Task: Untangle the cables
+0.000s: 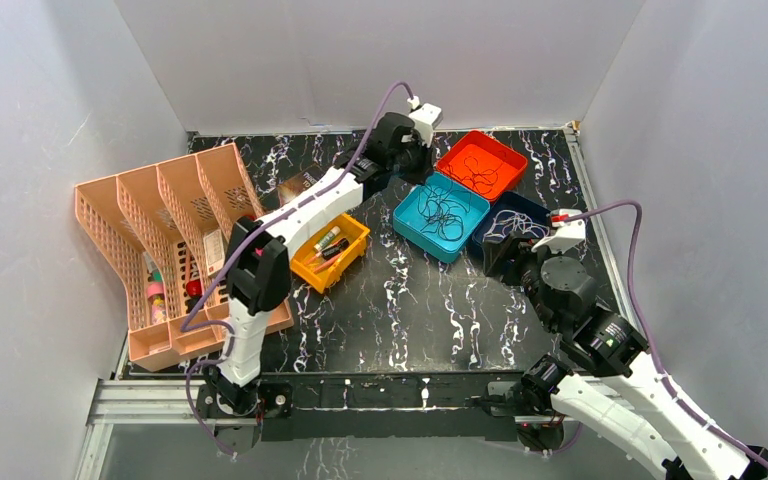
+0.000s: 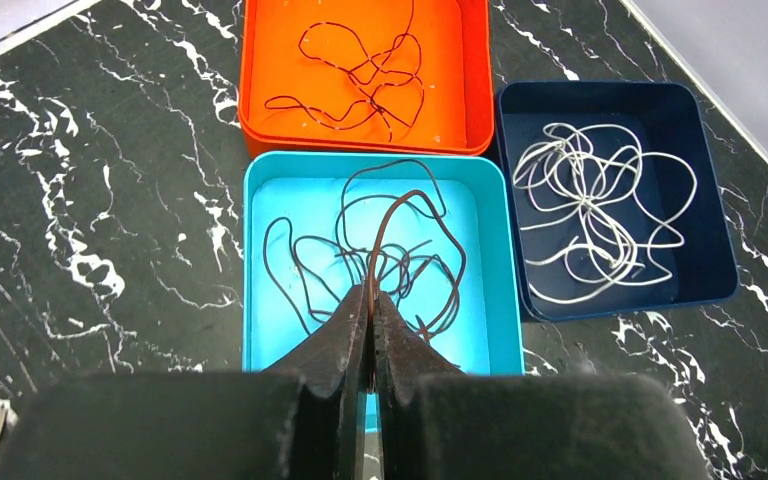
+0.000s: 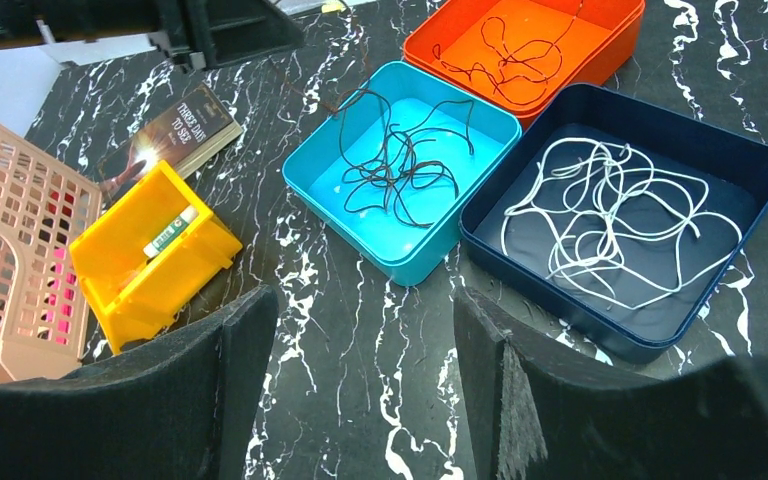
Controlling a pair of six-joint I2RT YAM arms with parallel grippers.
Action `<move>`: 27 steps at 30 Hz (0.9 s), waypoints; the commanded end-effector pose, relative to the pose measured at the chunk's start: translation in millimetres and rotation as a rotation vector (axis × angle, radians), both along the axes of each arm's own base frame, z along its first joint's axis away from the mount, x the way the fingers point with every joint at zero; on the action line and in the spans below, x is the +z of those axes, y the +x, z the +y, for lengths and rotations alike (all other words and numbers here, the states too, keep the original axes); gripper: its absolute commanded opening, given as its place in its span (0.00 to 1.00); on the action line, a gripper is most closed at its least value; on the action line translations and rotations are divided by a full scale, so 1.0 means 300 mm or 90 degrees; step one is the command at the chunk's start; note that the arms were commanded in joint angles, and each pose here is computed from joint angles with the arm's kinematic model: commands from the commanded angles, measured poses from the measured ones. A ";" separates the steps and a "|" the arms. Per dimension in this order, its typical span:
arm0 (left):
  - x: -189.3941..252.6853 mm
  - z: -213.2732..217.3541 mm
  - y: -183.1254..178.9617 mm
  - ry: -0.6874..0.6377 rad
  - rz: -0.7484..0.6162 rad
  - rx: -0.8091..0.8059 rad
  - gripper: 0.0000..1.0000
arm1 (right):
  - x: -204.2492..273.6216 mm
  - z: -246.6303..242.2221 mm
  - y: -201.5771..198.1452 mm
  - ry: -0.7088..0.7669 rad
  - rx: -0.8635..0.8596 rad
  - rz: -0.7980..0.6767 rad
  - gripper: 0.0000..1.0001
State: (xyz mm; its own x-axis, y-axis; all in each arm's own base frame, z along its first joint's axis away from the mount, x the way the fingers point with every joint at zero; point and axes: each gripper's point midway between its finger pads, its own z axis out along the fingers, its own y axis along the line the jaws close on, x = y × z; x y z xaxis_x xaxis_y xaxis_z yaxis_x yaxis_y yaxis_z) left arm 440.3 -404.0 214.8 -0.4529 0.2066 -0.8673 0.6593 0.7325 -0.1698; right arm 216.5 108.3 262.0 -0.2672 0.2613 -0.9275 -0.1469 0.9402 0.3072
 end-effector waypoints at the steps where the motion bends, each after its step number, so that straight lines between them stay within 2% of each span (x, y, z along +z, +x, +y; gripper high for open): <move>1: 0.094 -0.046 0.058 -0.036 -0.053 -0.017 0.00 | 0.020 -0.011 0.001 0.012 -0.011 -0.011 0.73; 8: -0.045 -0.077 0.111 -0.004 -0.033 -0.013 0.00 | -0.002 -0.002 -0.001 0.012 -0.005 -0.002 0.73; 17: -0.284 -0.101 0.103 0.041 0.044 -0.035 0.00 | -0.039 0.030 -0.002 0.015 0.017 0.021 0.73; 27: -0.424 -0.092 0.084 0.069 0.084 -0.041 0.00 | -0.049 0.031 -0.009 0.017 0.019 0.031 0.73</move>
